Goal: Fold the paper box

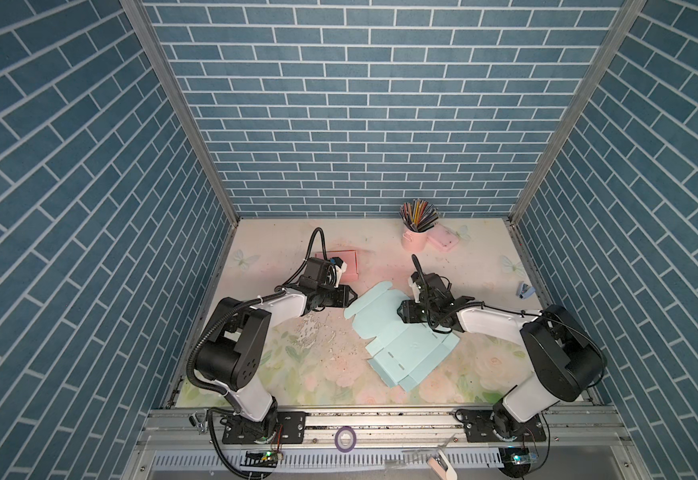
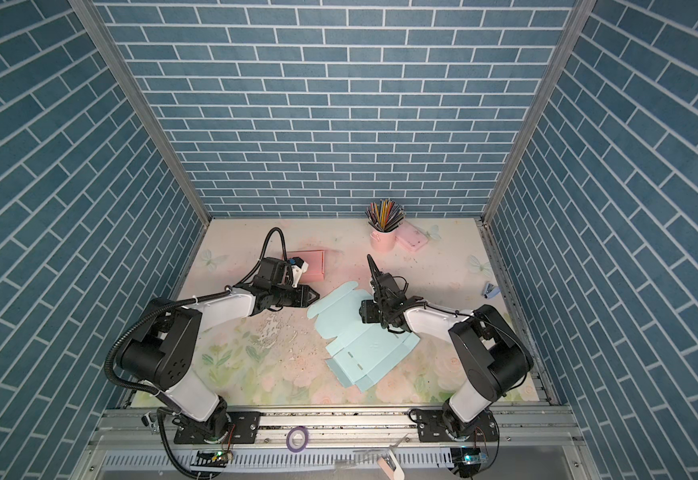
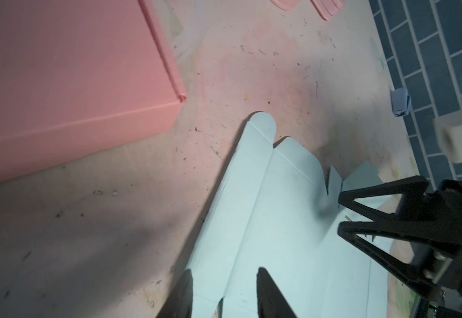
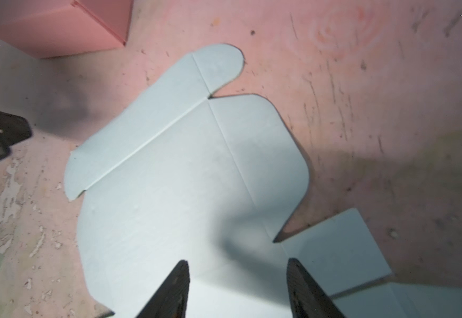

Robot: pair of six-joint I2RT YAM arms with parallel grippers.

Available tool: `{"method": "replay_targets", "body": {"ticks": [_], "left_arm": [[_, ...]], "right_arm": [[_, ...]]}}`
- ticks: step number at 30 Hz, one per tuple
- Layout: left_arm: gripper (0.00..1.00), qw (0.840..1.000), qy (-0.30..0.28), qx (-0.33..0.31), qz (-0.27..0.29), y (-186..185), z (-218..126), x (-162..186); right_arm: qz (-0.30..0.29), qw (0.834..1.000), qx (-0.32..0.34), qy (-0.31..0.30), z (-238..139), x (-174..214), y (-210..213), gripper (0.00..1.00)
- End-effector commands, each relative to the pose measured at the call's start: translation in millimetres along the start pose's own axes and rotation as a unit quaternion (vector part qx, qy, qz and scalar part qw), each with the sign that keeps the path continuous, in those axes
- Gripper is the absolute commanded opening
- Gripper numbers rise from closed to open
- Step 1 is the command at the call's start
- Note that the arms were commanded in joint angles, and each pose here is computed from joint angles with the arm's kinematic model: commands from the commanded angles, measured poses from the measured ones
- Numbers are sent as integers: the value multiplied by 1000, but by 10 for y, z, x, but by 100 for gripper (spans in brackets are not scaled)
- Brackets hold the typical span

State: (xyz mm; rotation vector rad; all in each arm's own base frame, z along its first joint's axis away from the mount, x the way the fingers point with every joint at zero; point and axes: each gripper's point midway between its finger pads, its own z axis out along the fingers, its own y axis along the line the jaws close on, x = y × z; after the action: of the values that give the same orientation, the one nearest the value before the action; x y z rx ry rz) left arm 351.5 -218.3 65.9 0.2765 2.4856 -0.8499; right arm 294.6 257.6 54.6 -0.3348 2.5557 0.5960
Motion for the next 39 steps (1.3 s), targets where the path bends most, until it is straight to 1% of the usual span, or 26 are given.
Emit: {"method": "replay_targets", "body": {"ticks": [1, 4, 6, 8, 11, 13, 15, 18, 23, 27, 33, 39], "left_arm": [[47, 1000, -11, -24, 8, 81, -42, -54], [50, 1000, -9, -22, 9, 69, -1, -89], [53, 1000, -12, -15, 10, 37, 9, -128], [58, 1000, -15, -11, 17, -7, 10, -156], [63, 999, -11, -8, 44, -142, 6, -169], [64, 997, -10, -1, 73, -322, 21, -177], [65, 996, -5, 16, 88, -490, 95, -156], [65, 994, 17, 38, 105, -691, 271, -66], [65, 993, 39, 40, 108, -709, 426, 79], [65, 992, 54, 35, 107, -697, 417, 288], [64, 992, 73, 31, 98, -691, 432, 630], [64, 992, 80, 29, 96, -751, 426, 829]], "right_arm": [[-47, 999, 5, -23, -296, -169, 133, 58], [-39, 998, 11, -45, -614, -186, 129, 59], [-14, 999, 7, -52, -803, -54, 90, 59], [18, 998, 2, -53, -960, 156, 37, 59], [59, 997, 2, -43, -1153, 522, -77, 59], [78, 996, 5, -35, -1244, 723, -148, 59], [96, 995, 13, -26, -1312, 892, -235, 59], [117, 993, 15, -20, -1334, 1043, -308, 59], [157, 987, -13, -13, -1198, 1185, -292, 59], [177, 984, -28, -26, -1177, 1213, -293, 60], [183, 983, -11, -18, -1155, 1347, -403, 61], [192, 981, -3, -15, -1146, 1409, -458, 61]]}}
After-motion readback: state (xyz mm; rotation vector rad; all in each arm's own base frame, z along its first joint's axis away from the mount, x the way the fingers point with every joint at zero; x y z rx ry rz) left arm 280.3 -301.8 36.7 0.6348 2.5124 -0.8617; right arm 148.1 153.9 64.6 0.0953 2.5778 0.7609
